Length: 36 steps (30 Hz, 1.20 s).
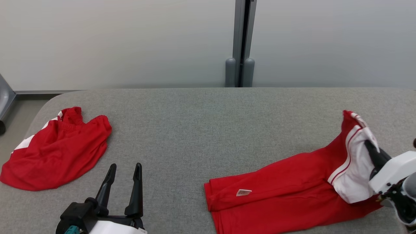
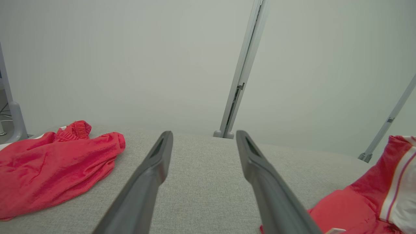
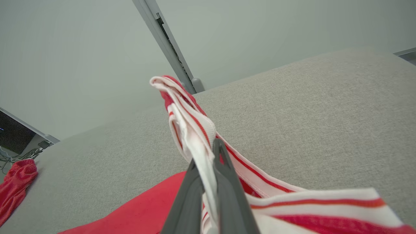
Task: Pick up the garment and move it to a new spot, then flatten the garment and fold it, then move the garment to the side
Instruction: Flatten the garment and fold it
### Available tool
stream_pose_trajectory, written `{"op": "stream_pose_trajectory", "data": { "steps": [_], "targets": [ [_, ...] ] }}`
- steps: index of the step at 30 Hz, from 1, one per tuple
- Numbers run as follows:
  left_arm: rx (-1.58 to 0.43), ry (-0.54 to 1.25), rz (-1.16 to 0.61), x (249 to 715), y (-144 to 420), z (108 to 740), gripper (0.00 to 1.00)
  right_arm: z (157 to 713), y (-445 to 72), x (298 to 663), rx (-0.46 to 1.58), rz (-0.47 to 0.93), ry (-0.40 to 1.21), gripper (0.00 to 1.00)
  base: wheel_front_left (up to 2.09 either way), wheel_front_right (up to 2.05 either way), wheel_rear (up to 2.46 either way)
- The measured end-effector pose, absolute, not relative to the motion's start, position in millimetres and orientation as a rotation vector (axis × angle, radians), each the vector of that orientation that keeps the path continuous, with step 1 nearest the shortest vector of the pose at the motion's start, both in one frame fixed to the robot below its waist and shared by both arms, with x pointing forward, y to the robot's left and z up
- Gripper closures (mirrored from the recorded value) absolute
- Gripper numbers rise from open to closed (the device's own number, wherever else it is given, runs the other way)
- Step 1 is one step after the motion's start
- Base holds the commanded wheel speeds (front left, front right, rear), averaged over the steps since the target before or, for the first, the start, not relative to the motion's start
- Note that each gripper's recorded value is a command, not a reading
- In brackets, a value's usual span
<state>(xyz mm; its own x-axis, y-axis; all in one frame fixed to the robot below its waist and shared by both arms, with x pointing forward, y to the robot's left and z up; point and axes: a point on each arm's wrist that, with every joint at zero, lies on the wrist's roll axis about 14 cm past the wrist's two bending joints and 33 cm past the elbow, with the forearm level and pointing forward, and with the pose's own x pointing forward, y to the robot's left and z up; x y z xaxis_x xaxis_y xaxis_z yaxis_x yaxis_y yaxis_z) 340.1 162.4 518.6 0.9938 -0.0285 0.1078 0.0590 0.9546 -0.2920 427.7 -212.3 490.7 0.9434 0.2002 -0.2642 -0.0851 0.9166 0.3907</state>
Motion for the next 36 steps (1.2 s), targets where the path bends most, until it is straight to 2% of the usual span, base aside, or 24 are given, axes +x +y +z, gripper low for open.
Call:
{"op": "stream_pose_trajectory", "data": {
  "steps": [7,15,22,30,31,32,36],
  "targets": [
    [-0.299,-0.111,-0.021,332,170,518,0.0,501,-125,408,0.456,0.379,0.349,1.0,0.0,0.0,0.0],
    [-0.29,-0.091,0.057,314,194,507,0.0,494,-26,379,0.514,0.613,0.469,1.0,0.0,0.0,0.0],
    [-0.285,-0.089,0.131,300,217,502,0.0,478,28,361,0.515,0.736,0.577,1.0,0.0,0.0,0.0],
    [-0.288,-0.073,0.157,299,223,497,0.0,459,45,348,0.501,0.771,0.663,1.0,0.0,0.0,0.0],
    [-0.289,-0.072,0.155,300,222,497,0.0,458,46,346,0.503,0.773,0.671,0.79,0.0,0.0,0.0],
    [-0.289,-0.071,0.151,302,221,497,0.0,455,47,343,0.501,0.775,0.683,0.0,0.0,0.0,0.0],
    [-0.29,-0.07,0.135,308,217,497,0.0,458,52,336,0.516,0.794,0.683,0.0,0.0,0.0,0.0]
  ]
}}
